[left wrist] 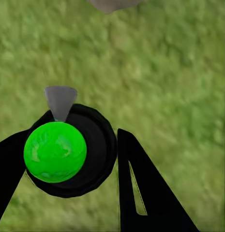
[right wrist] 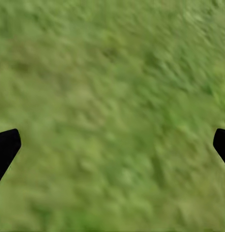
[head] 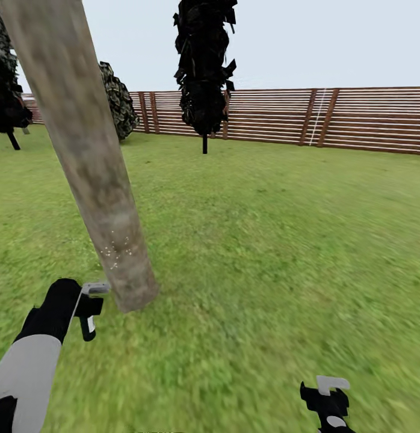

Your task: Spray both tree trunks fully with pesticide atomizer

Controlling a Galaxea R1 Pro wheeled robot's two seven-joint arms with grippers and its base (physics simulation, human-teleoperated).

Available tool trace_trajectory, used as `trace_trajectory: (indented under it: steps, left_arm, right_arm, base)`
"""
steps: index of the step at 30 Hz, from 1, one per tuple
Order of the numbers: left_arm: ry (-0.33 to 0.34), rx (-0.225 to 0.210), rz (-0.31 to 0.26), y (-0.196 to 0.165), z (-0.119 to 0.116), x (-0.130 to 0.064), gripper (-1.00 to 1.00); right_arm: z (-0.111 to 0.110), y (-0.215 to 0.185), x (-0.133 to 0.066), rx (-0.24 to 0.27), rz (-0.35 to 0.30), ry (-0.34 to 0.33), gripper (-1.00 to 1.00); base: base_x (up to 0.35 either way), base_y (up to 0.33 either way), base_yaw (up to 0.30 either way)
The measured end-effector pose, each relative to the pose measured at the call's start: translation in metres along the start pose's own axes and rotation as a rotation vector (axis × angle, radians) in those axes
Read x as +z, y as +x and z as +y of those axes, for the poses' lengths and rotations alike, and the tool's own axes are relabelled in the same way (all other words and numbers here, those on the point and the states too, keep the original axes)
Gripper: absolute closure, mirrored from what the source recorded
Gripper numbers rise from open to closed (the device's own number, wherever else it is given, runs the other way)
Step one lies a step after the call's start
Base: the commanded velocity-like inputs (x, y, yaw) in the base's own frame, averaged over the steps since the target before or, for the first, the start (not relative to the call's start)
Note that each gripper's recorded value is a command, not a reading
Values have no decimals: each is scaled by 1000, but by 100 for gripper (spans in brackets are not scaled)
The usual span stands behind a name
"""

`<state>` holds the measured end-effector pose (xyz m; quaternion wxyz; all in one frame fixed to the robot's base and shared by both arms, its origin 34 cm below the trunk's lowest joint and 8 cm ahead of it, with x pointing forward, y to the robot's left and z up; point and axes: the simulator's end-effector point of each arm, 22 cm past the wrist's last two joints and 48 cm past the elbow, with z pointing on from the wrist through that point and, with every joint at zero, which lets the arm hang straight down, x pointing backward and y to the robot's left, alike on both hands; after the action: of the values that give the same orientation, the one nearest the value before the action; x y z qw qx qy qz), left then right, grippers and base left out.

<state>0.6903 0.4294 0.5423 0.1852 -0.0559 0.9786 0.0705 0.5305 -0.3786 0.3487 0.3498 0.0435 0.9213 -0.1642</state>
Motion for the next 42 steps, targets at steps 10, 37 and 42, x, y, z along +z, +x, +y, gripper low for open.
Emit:
trace_trajectory:
  steps: [10, 37, 42]
  left_arm:
    - [72, 36, -10, 4, -60, 5, 100]
    - [-73, -7, -60, 17, -14, 17, 100]
    - [-82, -8, -63, 17, -14, 18, 100]
  right_arm:
    - [0, 0, 0, 0, 0, 0, -100]
    - [20, 17, -6, -22, 33, -66, -100]
    - [63, 27, -16, -74, 41, -272, -100]
  base:
    - [7, -14, 183]
    - [135, -235, 114]
    - [184, -211, 138]
